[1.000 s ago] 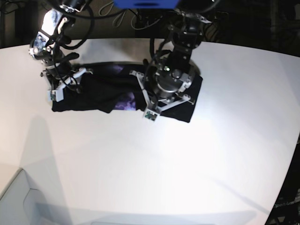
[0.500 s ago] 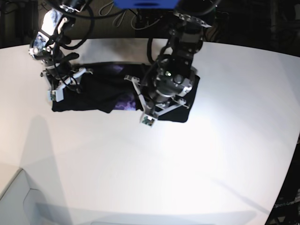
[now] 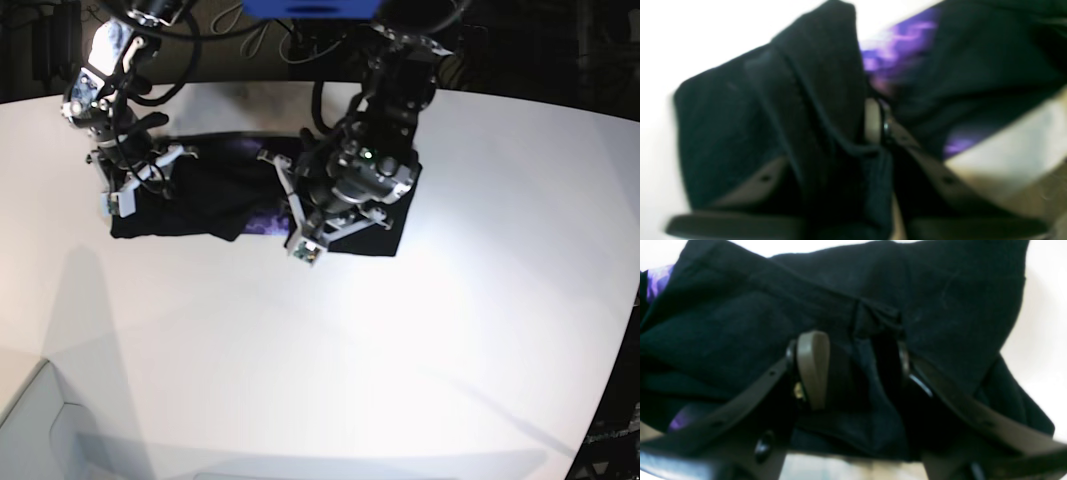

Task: Layout the t-shirt on the table in an organized manner, then fold the t-shirt properly
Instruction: 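Release the strip end and move the left gripper to the strip's middle, then grasp the strip's middle with the left gripper, right gripper holding its end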

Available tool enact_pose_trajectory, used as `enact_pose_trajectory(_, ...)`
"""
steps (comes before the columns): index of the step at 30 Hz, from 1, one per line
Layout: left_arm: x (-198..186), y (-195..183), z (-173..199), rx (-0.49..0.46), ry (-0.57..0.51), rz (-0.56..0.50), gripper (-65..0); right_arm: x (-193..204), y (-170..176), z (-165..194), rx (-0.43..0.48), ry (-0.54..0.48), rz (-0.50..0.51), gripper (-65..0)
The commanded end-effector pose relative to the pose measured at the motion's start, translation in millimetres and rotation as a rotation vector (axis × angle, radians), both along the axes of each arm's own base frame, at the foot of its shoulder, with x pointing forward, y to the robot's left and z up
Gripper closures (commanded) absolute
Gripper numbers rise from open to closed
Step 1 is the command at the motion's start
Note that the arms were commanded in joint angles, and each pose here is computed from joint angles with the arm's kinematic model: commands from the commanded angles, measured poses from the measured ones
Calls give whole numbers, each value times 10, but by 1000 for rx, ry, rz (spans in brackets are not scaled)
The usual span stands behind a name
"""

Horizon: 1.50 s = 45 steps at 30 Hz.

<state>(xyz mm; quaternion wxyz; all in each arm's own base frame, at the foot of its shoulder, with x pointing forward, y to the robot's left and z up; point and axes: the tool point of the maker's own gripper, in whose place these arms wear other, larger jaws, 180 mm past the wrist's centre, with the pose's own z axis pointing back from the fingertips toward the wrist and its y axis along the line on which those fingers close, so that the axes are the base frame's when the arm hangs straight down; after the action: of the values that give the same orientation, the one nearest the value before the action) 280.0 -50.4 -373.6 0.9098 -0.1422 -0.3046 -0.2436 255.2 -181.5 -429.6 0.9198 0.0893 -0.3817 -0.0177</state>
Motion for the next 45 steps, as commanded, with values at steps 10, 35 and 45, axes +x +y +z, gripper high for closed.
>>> enact_pose_trajectory(10,166,-7,627,-315,-140,110,-326,-114,25,-119,-18,83,19,-281)
enact_pose_trajectory(35,402,1176,-297,-150,48,331,-126,195,-146,651,-165,-116,22,-451)
enact_pose_trajectory(45,268,1290,-398,-124,73,336,-126,271,-118,578,-136,-111,20,-473)
